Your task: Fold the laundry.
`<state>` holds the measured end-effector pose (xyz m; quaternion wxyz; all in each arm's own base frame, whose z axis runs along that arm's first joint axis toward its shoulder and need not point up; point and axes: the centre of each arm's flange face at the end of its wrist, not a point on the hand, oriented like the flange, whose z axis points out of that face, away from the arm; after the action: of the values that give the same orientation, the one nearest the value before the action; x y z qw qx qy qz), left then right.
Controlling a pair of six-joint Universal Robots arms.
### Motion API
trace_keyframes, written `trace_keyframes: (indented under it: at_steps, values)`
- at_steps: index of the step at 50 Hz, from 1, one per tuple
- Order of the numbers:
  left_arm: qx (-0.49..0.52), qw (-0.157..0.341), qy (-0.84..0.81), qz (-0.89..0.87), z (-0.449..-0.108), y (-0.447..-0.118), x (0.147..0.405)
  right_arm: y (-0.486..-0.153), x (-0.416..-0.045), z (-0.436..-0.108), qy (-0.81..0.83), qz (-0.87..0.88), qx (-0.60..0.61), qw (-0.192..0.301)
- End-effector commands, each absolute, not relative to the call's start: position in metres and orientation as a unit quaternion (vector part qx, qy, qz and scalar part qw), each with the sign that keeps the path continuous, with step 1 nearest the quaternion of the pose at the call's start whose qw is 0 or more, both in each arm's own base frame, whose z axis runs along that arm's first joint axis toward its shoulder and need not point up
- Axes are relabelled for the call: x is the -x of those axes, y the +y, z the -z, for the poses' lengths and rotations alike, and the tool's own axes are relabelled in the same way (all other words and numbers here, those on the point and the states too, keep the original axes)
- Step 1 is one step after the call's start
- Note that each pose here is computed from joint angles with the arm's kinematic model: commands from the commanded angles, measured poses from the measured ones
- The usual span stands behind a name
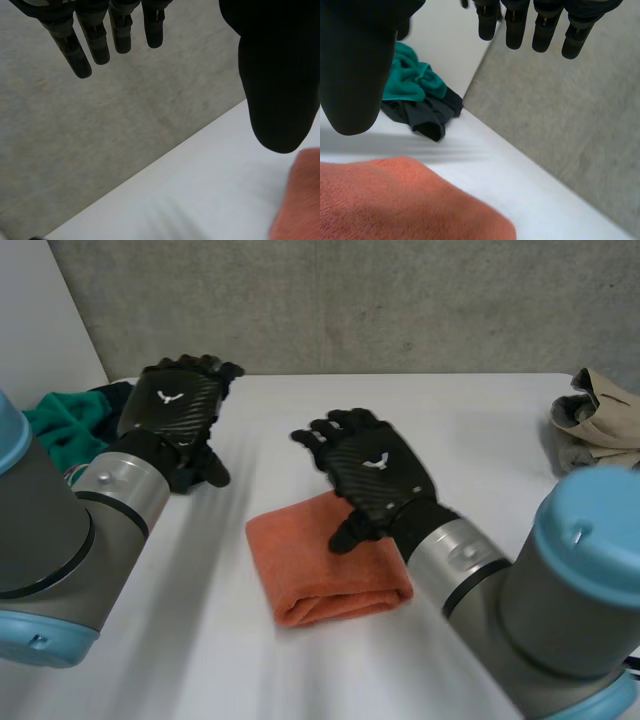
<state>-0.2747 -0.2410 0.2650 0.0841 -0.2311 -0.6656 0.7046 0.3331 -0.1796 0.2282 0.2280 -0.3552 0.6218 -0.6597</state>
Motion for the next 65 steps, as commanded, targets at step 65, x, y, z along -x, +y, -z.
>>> trace_keyframes:
  at_steps: [65]
  values:
    - [0.406, 0.395, -0.626, -0.536, -0.318, -0.194, 0.298, -0.123, -0.312, -0.143, 0.608, 0.620, 0.485, 0.100]
